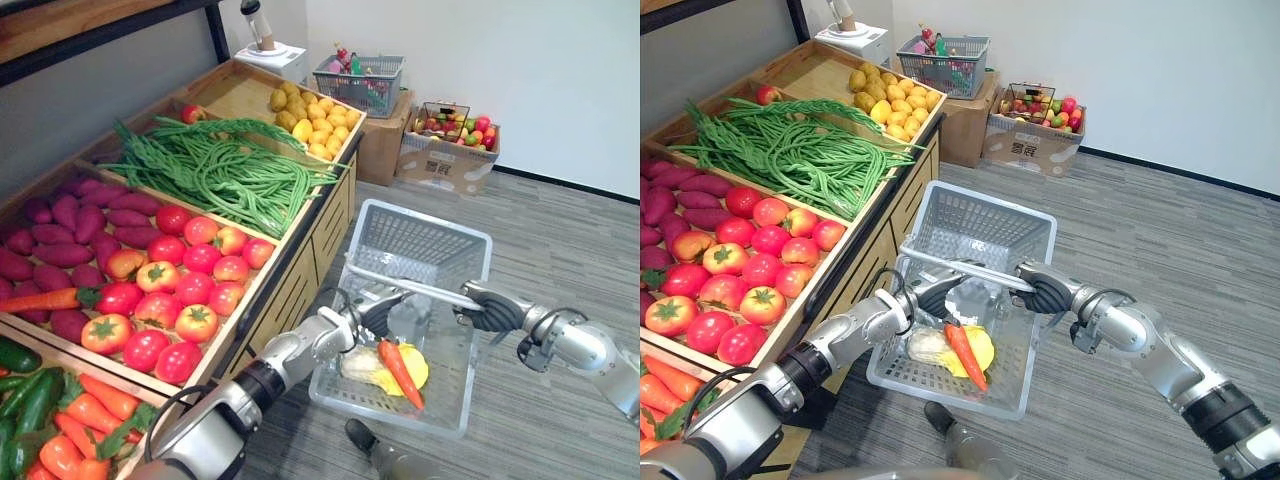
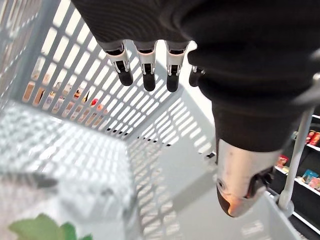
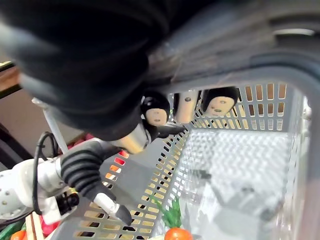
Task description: Pick vegetable in the basket
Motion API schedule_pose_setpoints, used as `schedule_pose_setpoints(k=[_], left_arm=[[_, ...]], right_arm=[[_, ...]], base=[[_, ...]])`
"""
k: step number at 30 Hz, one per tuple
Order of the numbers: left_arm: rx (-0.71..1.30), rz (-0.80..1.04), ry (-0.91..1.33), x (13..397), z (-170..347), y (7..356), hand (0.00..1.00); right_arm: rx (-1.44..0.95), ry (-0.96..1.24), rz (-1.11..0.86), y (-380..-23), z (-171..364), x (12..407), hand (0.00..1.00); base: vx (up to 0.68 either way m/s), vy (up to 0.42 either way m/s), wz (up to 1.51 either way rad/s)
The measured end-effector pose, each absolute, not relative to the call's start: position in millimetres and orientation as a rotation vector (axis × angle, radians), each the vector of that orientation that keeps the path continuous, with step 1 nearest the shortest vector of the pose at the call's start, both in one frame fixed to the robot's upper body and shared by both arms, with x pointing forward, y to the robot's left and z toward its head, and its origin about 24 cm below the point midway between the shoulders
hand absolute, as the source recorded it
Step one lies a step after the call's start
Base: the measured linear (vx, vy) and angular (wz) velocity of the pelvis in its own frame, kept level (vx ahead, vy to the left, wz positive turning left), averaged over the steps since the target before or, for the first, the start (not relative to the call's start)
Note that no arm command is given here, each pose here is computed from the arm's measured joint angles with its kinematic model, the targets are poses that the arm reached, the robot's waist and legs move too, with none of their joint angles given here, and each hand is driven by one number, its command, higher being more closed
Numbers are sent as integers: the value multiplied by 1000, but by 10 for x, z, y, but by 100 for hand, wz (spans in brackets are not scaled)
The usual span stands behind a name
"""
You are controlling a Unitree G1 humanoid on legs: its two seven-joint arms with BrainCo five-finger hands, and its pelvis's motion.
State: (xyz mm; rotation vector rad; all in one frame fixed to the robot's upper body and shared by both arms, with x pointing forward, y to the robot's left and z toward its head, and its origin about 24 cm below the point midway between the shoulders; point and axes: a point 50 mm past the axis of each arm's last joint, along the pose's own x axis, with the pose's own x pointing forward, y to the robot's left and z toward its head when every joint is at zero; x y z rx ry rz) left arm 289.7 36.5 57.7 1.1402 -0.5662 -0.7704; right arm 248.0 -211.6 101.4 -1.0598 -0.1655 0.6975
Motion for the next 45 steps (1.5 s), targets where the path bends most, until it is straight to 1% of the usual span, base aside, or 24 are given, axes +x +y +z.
schedule_pose_setpoints(k=[2,4,6,9,11,13,16,17,19,23,27,30,34,36,37,40,41,42,43,45], left_arm=[[1113,-794,-652,2816,709,251,0],[1116,-858,-687,2716,704,185,0],[1100,-879,-739,2644,779,128,0],[975,-977,-893,2358,998,-20,0],[840,-1042,-975,2112,1110,-89,0],[791,-1084,-989,2003,1116,-102,0],[770,-1161,-964,1878,1056,-41,0],[773,-1167,-960,1864,1047,-25,0],[739,-1194,-943,1802,1053,18,0],[675,-1195,-962,1714,1139,67,0],[665,-1183,-940,1663,1120,145,0],[667,-1114,-914,1687,1135,270,0],[615,-921,-877,1757,1235,507,0],[596,-761,-856,1822,1285,685,0],[591,-716,-847,1842,1291,733,0],[561,-479,-791,1909,1327,989,0],[551,-434,-783,1914,1335,1033,0],[531,-361,-764,1923,1333,1107,0],[475,-198,-698,1949,1304,1299,0],[458,-53,-638,1964,1257,1478,0]], right_arm=[[-1030,-144,669,-2153,949,2471,100],[-1007,-139,609,-2214,950,2485,100],[-974,-103,553,-2298,879,2475,100],[-957,-29,461,-2416,717,2488,100],[-948,36,393,-2507,593,2486,100],[-940,71,339,-2585,544,2482,100],[-916,120,195,-2761,479,2485,100],[-909,129,169,-2797,470,2483,100],[-877,152,55,-2951,461,2466,100],[-834,217,-89,-3193,400,2398,100],[-766,290,-210,-3368,270,2274,100],[-707,353,-317,-3500,126,2067,100],[-589,455,-476,-3608,-145,1720,100],[-522,538,-554,-3612,-351,1492,100],[-504,559,-572,-3606,-405,1436,100],[-406,704,-628,-3539,-721,1157,100],[-387,731,-641,-3520,-776,1107,100],[-355,780,-655,-3484,-866,1024,100],[-275,868,-679,-3364,-1045,887,100],[-200,938,-697,-3228,-1192,765,100]], base=[[-31,-55,23],[-72,-73,30],[-70,-74,33],[-55,-65,36],[-62,-63,41],[-63,-45,28],[-63,-39,32],[-67,-35,28],[-70,-41,29],[-51,-36,31],[-68,-45,49],[-66,-43,61],[-59,-28,59],[-56,-6,91],[-46,15,82],[-44,21,70],[-17,-4,58],[-2,-17,76],[6,-17,84],[17,-2,60]])
